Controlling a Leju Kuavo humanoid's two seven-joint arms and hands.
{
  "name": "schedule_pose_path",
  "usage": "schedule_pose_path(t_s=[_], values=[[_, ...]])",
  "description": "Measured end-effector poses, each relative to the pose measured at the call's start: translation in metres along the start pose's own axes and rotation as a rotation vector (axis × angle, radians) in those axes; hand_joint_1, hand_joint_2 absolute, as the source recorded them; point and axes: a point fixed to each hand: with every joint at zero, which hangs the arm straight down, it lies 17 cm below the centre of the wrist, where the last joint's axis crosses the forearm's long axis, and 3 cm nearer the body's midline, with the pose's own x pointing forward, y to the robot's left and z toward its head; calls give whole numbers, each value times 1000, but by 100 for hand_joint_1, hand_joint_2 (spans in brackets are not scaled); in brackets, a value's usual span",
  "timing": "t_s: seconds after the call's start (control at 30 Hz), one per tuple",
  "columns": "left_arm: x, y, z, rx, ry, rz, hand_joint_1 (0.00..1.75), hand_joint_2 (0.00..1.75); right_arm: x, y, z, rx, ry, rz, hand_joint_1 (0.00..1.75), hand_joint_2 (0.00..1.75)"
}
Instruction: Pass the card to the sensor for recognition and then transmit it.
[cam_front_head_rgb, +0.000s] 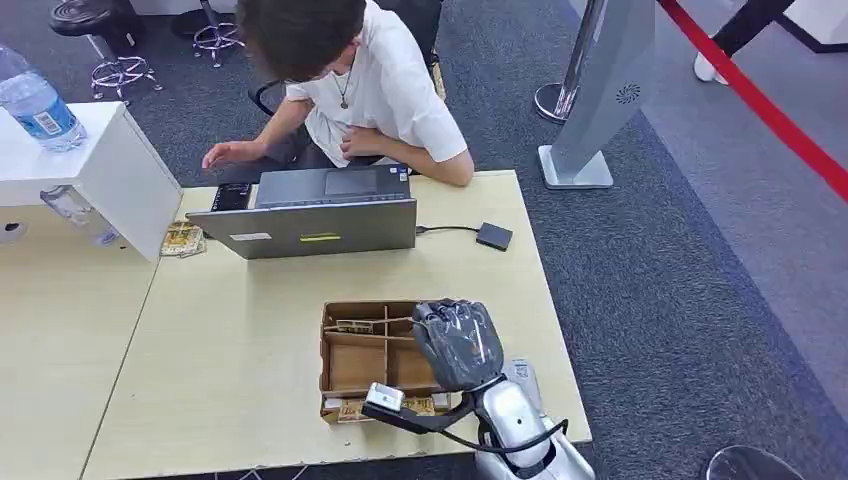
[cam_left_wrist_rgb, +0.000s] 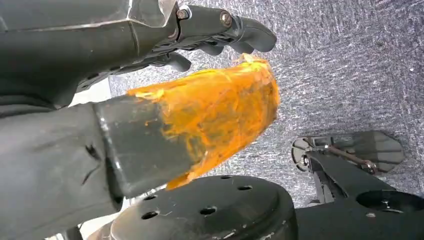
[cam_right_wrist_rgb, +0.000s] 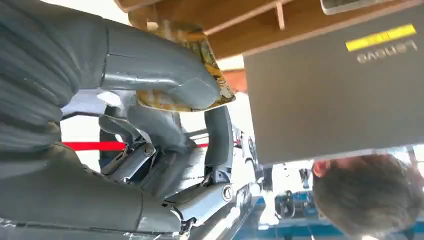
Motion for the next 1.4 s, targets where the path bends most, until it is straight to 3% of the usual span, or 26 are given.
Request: schedule_pose_path(t_s=[0.57, 0.77, 1.4], values=[[0, 1, 0, 4, 0, 2, 0, 0, 20, -61, -10, -162, -66, 6, 175, 175], [0, 1, 0, 4, 0, -1, 0, 0, 23, -65, -15, -174, -76, -2, 175, 175], [1, 0, 0, 1, -7, -31, 0, 0, 9, -63, -68, -208, -75, 9, 175, 175]])
